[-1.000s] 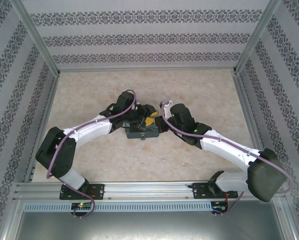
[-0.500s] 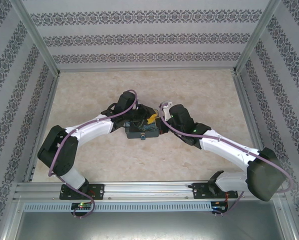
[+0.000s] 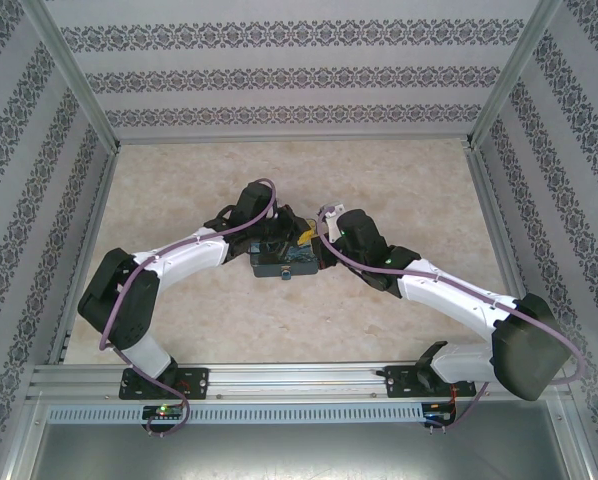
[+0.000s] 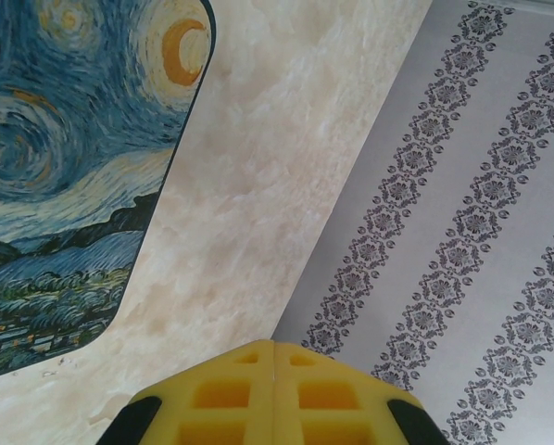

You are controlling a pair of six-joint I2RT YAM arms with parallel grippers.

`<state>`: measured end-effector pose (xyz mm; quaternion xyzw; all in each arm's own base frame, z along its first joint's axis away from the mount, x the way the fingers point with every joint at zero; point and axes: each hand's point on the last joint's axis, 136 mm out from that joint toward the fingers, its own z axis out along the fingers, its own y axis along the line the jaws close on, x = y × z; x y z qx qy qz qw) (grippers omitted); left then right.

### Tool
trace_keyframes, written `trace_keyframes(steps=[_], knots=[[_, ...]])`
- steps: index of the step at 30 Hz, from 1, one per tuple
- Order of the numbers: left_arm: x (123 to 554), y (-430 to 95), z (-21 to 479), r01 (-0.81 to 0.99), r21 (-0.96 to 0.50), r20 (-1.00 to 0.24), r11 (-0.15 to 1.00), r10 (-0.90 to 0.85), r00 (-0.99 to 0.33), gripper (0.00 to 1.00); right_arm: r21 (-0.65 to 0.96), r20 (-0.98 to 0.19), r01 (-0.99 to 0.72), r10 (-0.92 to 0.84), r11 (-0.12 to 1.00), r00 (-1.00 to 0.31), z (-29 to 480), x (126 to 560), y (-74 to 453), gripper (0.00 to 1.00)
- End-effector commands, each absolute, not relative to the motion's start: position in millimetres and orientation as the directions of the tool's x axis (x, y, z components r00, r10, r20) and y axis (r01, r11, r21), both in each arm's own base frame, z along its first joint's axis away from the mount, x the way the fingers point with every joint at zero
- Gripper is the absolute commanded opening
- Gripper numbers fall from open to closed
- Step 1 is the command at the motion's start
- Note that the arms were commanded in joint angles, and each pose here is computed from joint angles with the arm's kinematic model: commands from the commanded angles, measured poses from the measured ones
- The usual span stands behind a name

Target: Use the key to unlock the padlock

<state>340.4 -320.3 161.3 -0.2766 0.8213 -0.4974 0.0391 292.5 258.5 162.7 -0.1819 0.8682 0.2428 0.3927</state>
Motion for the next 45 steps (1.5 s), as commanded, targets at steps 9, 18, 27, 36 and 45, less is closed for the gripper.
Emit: trace_keyframes(steps=[9, 18, 27, 36, 45], knots=[[365.5, -311.0, 184.1, -0.107, -0.886, -0.100, 0.451, -0.412, -0.906, 0.00, 0.555, -0.703, -0.361, 0.191, 0.749, -0.685, 208.6, 301.3, 218.4, 0.63], [382.9, -293.3, 223.7, 0.359, -0.792, -0.542, 0.494, -0.295, -0.787, 0.00, 0.826, -0.482, -0.212, 0.459, 0.522, -0.747, 232.0, 313.7, 205.9, 0.72], [391.2, -277.1, 240.1, 0.454, -0.758, -0.638, 0.468, -0.385, -0.667, 0.00, 0.948, -0.286, -0.150, 0.546, 0.281, -0.787, 252.2, 335.8, 229.1, 0.71], [399.1, -268.2, 245.3, 0.391, -0.814, -0.575, 0.429, -0.502, -0.646, 0.00, 0.989, -0.106, -0.026, 0.568, 0.147, -0.816, 235.5, 338.9, 257.1, 0.71], [400.4, -258.1, 250.5, 0.355, -0.848, -0.528, 0.393, -0.582, -0.618, 0.00, 0.999, -0.028, 0.001, 0.590, 0.048, -0.807, 234.0, 342.5, 285.5, 0.70]])
